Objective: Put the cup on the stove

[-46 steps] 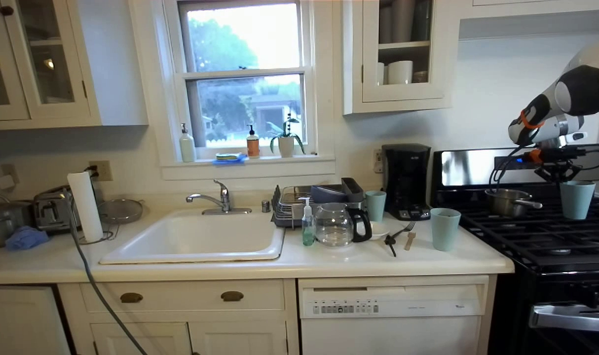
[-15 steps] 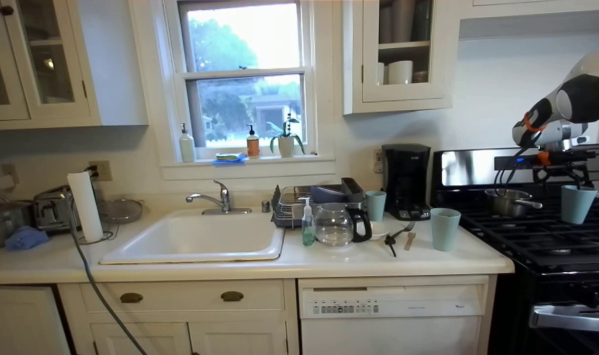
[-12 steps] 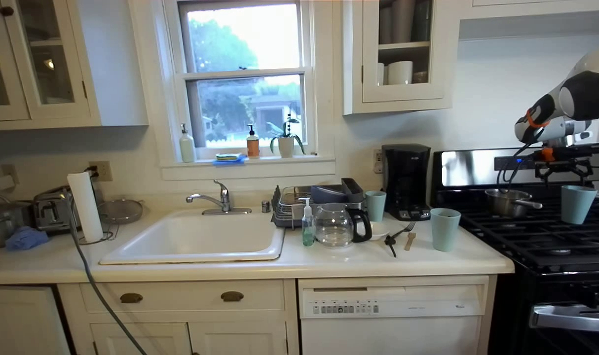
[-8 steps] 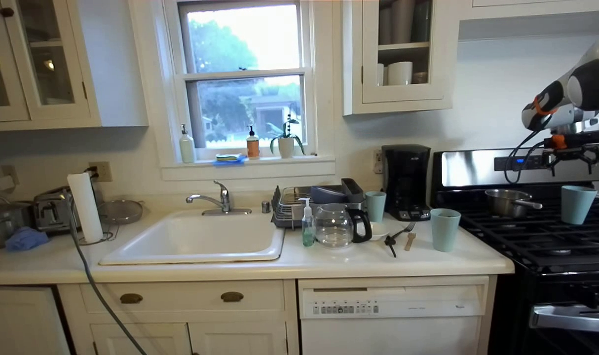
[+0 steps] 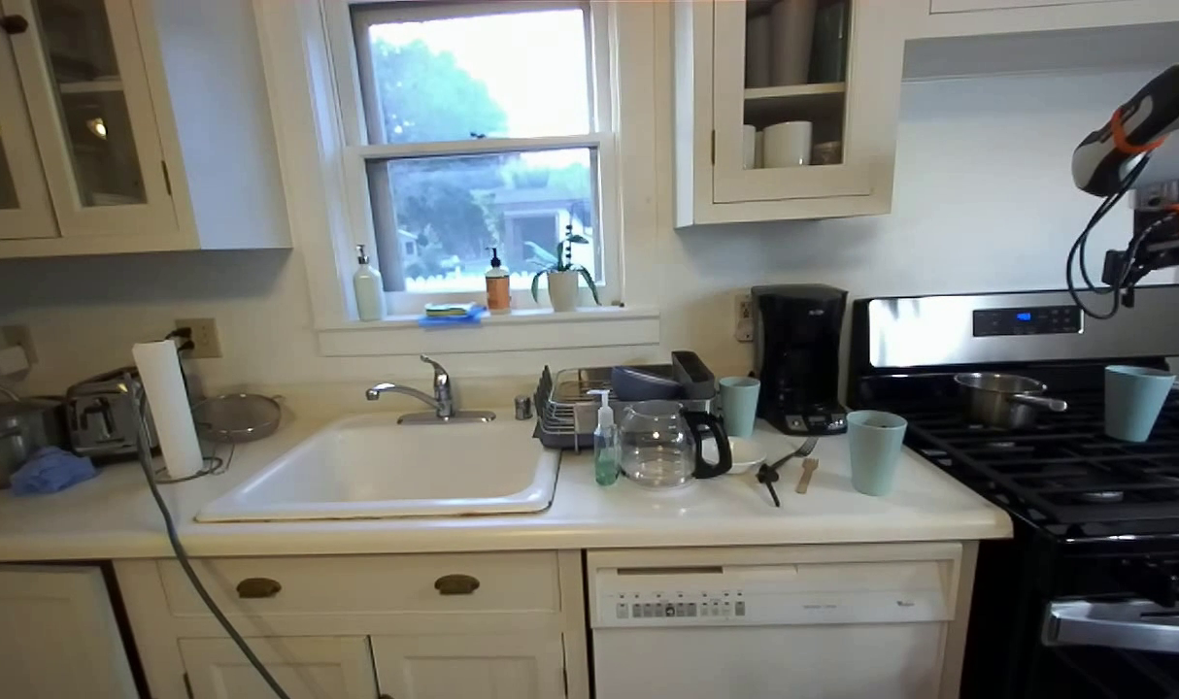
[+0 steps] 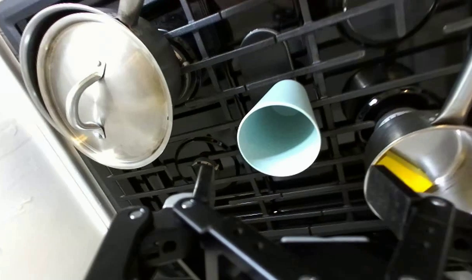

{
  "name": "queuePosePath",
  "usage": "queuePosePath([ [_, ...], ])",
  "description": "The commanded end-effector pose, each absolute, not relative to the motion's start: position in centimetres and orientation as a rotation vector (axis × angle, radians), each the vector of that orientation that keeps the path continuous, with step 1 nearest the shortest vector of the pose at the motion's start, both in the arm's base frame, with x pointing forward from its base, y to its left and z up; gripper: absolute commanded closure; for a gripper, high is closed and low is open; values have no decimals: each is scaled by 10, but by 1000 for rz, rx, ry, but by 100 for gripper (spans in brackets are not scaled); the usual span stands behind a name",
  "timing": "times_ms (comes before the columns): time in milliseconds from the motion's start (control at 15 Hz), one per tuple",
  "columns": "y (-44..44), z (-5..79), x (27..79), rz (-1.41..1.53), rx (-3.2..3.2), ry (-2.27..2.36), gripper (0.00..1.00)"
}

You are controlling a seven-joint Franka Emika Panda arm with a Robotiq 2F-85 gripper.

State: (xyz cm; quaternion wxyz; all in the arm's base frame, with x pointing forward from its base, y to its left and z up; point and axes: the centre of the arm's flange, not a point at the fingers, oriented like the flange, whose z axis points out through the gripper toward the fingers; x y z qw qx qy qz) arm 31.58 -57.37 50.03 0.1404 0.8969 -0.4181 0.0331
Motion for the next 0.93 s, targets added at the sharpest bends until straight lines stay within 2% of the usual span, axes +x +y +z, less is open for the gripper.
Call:
queuePosePath([
  [0,-495,508,277,116,2739,-981,0],
  [600,-341,507,278,217,2975,-874,0],
  [667,-394,507,294,186,2941,-879,0],
  [867,-359,507,291,211,2977,-858,0],
])
